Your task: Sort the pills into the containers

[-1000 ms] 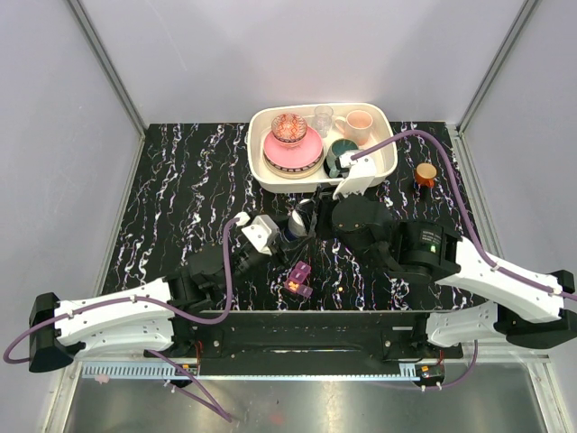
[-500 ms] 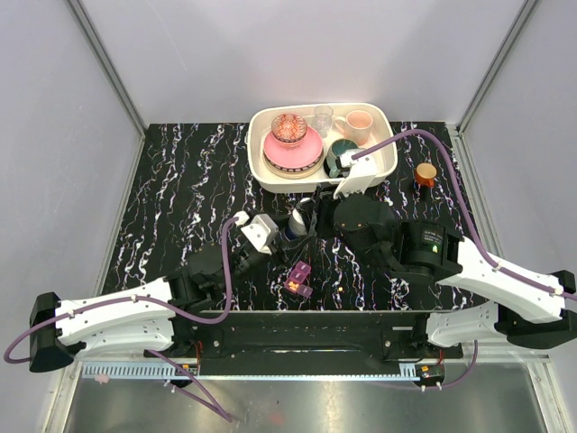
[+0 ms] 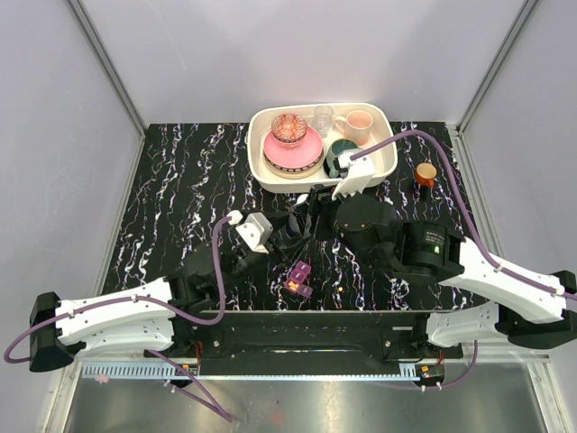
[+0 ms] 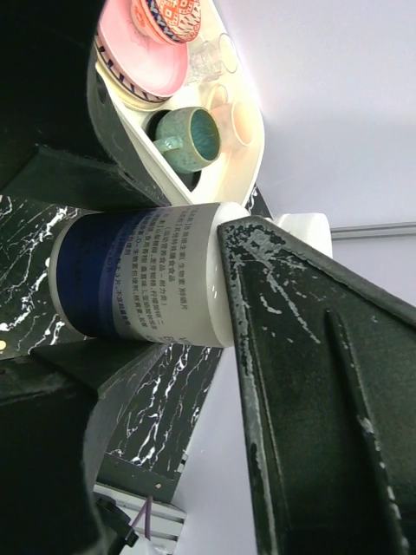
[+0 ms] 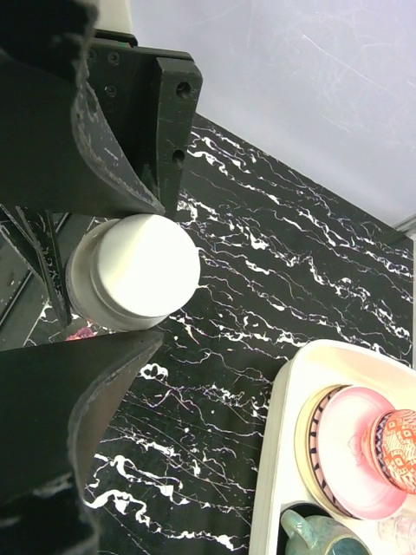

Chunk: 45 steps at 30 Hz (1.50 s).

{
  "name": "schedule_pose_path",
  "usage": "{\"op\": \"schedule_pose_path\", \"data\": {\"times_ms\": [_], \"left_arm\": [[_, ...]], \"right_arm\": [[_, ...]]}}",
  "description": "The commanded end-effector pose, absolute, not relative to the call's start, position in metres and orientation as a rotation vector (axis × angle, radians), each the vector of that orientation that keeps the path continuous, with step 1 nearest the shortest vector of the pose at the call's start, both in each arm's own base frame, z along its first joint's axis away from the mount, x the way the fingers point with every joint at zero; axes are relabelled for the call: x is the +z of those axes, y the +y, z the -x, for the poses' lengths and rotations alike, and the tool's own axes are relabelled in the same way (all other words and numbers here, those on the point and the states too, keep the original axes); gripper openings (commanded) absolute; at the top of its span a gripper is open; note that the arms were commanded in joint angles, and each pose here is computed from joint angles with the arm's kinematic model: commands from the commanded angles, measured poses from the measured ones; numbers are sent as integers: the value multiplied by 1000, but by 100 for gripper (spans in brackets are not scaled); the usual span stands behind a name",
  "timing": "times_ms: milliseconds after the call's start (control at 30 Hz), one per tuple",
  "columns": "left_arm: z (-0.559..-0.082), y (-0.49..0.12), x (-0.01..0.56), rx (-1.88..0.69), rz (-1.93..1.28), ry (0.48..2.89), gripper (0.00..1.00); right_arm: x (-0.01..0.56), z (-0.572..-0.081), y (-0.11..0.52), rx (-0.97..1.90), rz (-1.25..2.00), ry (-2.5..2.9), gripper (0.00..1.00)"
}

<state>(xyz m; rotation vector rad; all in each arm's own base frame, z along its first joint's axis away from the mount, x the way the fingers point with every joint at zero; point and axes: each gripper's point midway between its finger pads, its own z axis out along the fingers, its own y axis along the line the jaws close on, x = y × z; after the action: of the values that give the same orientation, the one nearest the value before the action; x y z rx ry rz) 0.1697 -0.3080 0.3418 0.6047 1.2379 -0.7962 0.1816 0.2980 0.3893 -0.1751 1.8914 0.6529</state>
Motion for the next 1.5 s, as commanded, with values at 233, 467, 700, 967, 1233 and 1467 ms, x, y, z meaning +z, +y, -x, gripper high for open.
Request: {"op": "schedule_pose_path", "data": {"times_ms": [233,467,700,967,1233,1467], "left_arm": [[-157,-283,441,-939,-395,974,0],[-158,-282,439,-937,-389,981,0],[-159,-283,434,-934,-391,992,0],[-159,-281,432,-934,-387,997,0],[-149,-281,430,-969,-438,1009,0],[-122,-289,429,-1102,-557,1019,0]], "right_arm": [[374,-168,299,638,324,1925,63],[388,-164,294,696,329,1874,66],[406,-158,285,766,341,1816,68],[420,-142,280,856,420,1771,72],[440,-117,259,944,578,1658,72],[460,-98,237,978,720,1485,70]]}}
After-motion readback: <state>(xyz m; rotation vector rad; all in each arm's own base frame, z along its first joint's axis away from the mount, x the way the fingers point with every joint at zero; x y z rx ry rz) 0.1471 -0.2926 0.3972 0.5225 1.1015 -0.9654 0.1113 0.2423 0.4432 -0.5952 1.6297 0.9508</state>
